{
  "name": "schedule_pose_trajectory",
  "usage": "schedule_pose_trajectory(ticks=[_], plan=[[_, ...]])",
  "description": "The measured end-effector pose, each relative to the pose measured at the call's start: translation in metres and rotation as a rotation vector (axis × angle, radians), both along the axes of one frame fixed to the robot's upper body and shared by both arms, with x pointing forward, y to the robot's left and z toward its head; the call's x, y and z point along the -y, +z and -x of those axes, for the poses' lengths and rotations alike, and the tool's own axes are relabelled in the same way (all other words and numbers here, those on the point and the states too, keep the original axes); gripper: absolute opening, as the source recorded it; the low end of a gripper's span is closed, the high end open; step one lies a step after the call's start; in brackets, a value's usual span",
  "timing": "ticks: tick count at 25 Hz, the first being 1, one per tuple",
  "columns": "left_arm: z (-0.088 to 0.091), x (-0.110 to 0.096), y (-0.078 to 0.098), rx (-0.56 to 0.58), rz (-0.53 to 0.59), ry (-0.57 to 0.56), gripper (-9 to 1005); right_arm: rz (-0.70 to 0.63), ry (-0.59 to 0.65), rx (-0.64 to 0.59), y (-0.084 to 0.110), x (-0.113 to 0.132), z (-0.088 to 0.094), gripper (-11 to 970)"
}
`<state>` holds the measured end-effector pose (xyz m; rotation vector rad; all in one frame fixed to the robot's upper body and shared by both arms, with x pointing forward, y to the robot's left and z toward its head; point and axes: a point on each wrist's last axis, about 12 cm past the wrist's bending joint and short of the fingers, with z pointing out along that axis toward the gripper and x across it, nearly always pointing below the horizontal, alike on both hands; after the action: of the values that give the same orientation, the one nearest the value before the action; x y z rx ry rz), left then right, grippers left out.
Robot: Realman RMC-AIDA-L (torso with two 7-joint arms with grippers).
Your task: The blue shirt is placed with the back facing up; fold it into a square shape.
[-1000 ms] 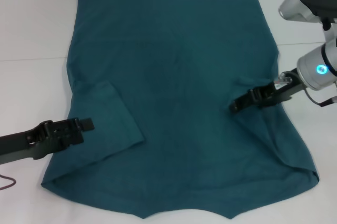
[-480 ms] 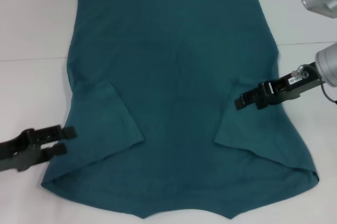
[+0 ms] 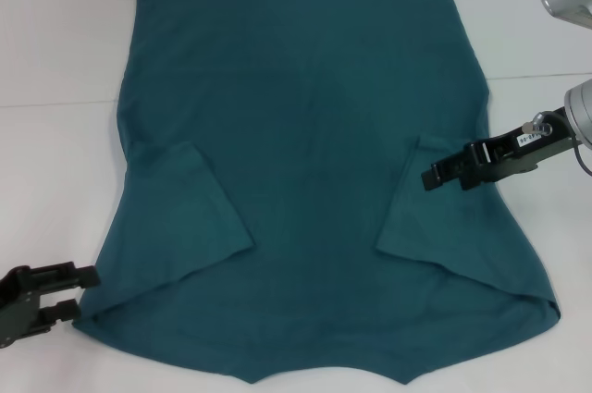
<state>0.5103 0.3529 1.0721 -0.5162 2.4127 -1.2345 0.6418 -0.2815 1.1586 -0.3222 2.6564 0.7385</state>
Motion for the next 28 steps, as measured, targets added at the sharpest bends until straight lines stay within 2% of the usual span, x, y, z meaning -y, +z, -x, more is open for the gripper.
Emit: schedule_pose_trajectory(ticks=[11, 28], plan=[[0.005, -0.008, -0.008, -0.050, -0.030, 0.050, 640, -0.004, -0.009, 0.007, 0.001, 0.001, -0.001, 760], [0.004, -0.004, -0.015, -0.081, -0.028, 0.061, 640, -0.009, -0.014, 0.007, 0.001, 0.001, -0.001, 748]])
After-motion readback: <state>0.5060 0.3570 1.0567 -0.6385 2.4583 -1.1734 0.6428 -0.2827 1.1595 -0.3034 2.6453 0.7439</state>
